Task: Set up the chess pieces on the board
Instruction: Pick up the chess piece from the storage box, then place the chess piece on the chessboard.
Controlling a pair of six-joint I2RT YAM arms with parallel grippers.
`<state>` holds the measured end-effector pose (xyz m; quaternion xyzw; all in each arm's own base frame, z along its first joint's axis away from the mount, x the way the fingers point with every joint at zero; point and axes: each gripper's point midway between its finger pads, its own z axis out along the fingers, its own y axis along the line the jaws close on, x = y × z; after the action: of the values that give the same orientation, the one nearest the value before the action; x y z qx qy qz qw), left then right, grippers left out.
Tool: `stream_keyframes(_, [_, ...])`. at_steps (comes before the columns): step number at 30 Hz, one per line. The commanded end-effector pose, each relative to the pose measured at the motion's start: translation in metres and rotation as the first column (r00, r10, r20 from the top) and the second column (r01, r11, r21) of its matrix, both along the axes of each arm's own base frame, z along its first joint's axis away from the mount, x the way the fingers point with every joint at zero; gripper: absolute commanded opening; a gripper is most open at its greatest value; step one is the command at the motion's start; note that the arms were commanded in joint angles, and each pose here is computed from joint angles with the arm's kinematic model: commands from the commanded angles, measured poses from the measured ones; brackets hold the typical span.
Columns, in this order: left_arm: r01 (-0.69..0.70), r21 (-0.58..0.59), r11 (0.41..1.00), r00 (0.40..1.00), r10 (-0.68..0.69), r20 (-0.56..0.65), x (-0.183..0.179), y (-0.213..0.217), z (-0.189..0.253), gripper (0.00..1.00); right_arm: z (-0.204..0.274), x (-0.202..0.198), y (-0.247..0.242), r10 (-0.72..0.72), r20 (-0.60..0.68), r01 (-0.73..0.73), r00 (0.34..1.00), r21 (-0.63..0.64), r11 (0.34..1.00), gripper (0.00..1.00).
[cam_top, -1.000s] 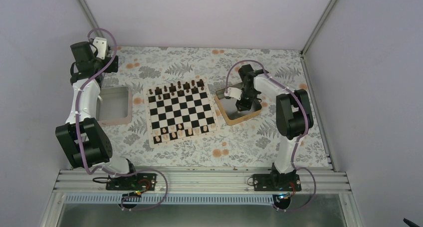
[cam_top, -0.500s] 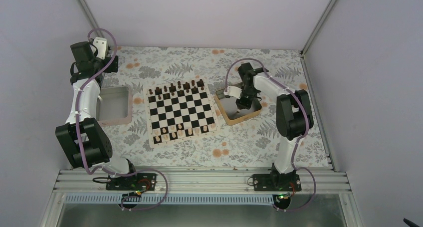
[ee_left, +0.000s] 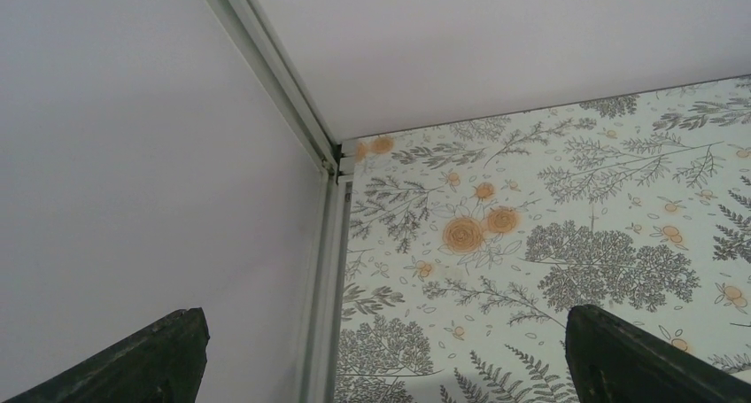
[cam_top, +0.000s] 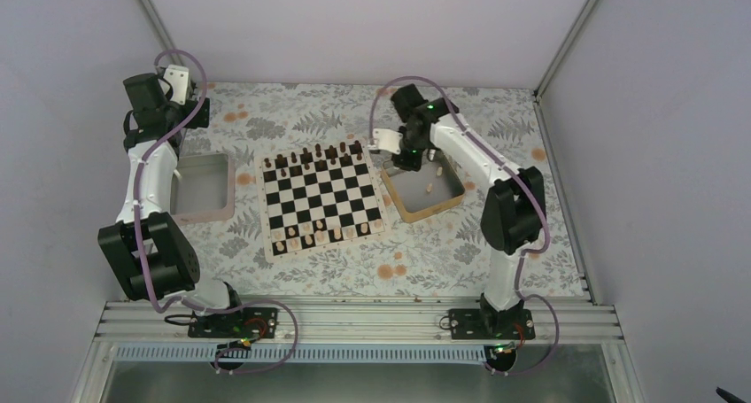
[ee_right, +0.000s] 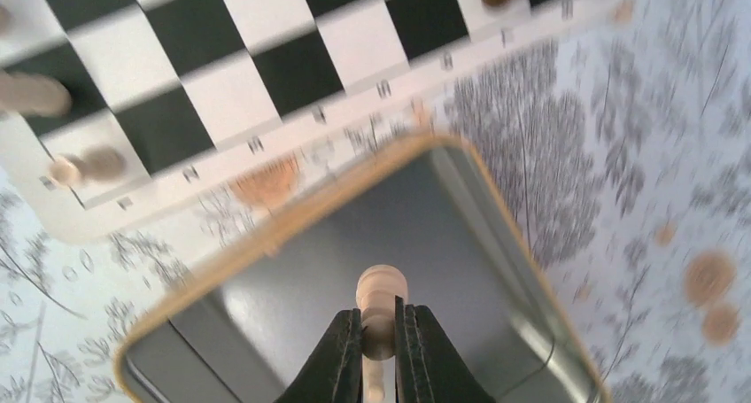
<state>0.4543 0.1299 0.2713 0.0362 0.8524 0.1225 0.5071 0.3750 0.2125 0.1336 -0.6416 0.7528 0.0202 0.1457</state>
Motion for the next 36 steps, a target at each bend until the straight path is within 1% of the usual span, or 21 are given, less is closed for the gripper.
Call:
stream_keyframes(1, [0.009,0.016,1.0,0.998,-0.01,0.059,-0.003,0.0,0.022,1.0,0.004,-0.019,0.044,0.101,-0.022,-0.101,0.995,0.001,0.995,0.04])
stream_keyframes(6, [0.017,0.009,1.0,0.998,-0.017,0.06,-0.003,-0.002,0.021,1.0,-0.013,-0.043,0.093,0.216,-0.063,-0.215,0.974,0.016,0.976,0.04])
stream_keyframes(12, [0.024,0.007,1.0,0.998,-0.024,0.062,-0.003,-0.003,0.022,1.0,-0.038,-0.065,0.124,0.297,-0.114,-0.298,0.948,0.013,0.955,0.04])
stream_keyframes(15, [0.024,0.007,1.0,0.998,-0.024,0.062,-0.003,-0.003,0.021,1.0,-0.047,-0.07,0.128,0.308,-0.139,-0.309,0.941,0.01,0.951,0.04])
stream_keyframes(20, [0.029,0.003,1.0,0.998,-0.03,0.06,-0.002,-0.004,0.018,1.0,-0.063,-0.074,0.12,0.295,-0.156,-0.3,0.943,-0.013,0.954,0.04])
stream_keyframes(27, [0.033,0.001,0.999,0.998,-0.033,0.057,-0.001,-0.004,0.017,1.0,-0.067,-0.076,0.109,0.271,-0.174,-0.274,0.947,0.008,0.962,0.04])
stream_keyframes(30, [0.032,0.0,0.999,0.998,-0.032,0.058,-0.001,-0.004,0.018,1.0,-0.068,-0.081,0.115,0.287,-0.187,-0.287,0.94,0.027,0.957,0.04])
stream_keyframes(36, [0.032,0.002,0.999,0.998,-0.032,0.06,-0.002,-0.005,0.019,1.0,-0.064,-0.081,0.138,0.333,-0.171,-0.332,0.927,0.032,0.943,0.04])
